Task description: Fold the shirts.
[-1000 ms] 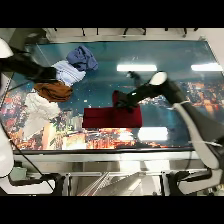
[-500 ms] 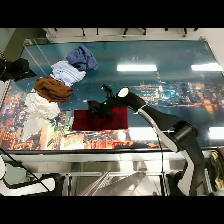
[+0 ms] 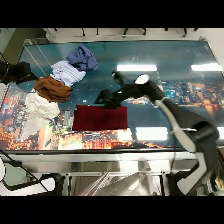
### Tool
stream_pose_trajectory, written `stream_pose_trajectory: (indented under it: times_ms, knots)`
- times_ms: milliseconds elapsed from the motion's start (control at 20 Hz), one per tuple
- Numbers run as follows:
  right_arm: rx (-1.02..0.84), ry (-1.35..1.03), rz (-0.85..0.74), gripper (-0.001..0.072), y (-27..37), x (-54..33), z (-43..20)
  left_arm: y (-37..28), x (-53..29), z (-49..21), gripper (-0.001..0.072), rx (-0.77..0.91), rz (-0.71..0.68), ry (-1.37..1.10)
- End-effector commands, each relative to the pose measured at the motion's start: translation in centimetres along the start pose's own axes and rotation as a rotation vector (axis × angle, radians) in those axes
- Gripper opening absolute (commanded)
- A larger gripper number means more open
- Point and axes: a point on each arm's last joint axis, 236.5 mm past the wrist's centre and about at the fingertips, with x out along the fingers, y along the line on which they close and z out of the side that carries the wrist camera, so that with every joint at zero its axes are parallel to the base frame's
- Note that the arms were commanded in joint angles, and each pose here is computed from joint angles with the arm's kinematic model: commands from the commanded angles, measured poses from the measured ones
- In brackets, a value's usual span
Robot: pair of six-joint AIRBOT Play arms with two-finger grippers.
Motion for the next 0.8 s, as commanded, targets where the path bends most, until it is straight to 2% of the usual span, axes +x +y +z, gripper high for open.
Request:
stream_pose_trajectory:
  times_ms: [0, 200, 350, 500, 650, 750]
  knots:
    - [0.037, -0.067, -0.265, 0.0695, -7.0, -7.6, -1.8, 0.9, 3.1, -3.9, 0.0024, -0.051, -0.011, 0.088]
    - [0.279, -0.199, -0.272, 0.0696, -14.8, -11.4, -2.7, 0.3, 7.0, -9.5, 0.0024, -0.075, -0.041, 0.227]
    - [0.332, -0.139, -0.273, 0.0696, -18.0, -9.7, -4.2, -1.0, 8.6, -12.0, 0.0024, -0.049, -0.061, 0.303]
    - [0.332, -0.128, -0.253, 0.0696, -19.0, -6.4, -3.7, -2.5, 9.2, -12.8, 0.0024, -0.012, -0.074, 0.33]
    - [0.313, -0.162, -0.129, 0.0696, -16.8, -2.3, -2.0, -3.4, 9.4, -13.0, 0.0024, 0.014, -0.081, 0.34]
    - [0.323, -0.15, -0.102, 0.0696, -16.1, 0.4, -2.1, -3.8, 9.5, -13.1, 0.0024, 0.024, -0.084, 0.344]
